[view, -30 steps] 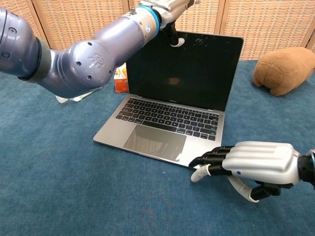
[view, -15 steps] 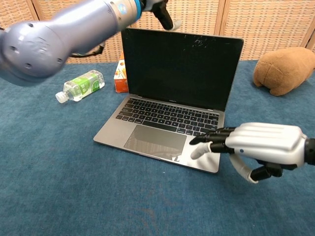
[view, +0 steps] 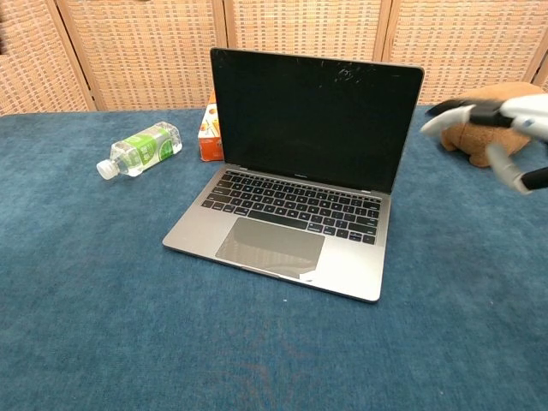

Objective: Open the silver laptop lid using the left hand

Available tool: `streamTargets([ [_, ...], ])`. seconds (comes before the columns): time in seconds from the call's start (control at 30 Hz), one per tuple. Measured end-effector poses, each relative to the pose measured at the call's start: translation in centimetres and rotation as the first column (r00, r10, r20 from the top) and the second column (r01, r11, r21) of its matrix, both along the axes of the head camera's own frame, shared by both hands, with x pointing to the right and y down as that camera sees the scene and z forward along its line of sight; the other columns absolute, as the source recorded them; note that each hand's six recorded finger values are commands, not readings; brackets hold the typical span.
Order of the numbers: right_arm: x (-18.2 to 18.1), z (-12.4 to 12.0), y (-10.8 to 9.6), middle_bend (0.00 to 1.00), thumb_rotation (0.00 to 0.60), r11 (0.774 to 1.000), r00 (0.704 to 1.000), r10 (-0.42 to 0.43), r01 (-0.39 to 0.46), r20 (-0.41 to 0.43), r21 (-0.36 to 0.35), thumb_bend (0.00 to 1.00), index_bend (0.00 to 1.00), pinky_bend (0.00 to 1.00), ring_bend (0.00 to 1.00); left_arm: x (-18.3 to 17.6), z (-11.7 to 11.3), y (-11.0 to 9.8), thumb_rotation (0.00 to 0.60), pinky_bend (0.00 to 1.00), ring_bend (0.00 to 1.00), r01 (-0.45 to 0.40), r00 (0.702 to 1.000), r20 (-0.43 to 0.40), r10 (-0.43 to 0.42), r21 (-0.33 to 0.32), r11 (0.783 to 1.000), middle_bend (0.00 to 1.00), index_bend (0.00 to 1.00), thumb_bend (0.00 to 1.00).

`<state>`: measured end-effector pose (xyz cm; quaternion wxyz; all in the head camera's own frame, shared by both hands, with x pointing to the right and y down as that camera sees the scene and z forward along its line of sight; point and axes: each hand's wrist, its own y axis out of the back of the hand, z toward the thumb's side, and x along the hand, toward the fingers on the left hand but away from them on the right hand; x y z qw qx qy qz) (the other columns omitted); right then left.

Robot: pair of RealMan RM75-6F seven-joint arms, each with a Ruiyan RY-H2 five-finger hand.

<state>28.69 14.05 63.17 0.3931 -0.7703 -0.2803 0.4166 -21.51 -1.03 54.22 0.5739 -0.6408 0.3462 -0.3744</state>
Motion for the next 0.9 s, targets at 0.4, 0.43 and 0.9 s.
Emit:
streamTargets([
  [0.4,9.0,-3.2,1.4,0.0,0.6,0.939,0.942,0.331,-0.335,0.053,0.081,0.0,0.0,0.0,0.0,-16.3,1.4,7.8,0.6,0.0,0.0,0.252,0.955,-0.123,-0.272,-0.152,0.956,0.0,0.0,0.0],
  [0.43,9.2,-3.5,1.7,0.0,0.6,0.933,0.937,0.345,-0.349,0.056,0.088,0.0,0.0,0.0,0.0,-17.6,1.4,8.8,0.6,0.0,0.0,0.277,0.945,-0.132,-0.299,-0.163,0.947,0.0,0.0,0.0],
  [0.9,11.0,-6.7,7.5,0.0,0.6,0.869,0.881,0.473,-0.471,0.021,0.155,0.0,0.0,0.0,0.0,-23.9,0.1,20.6,0.6,0.0,0.0,0.527,0.802,-0.084,-0.591,-0.365,0.768,0.0,0.0,0.0],
])
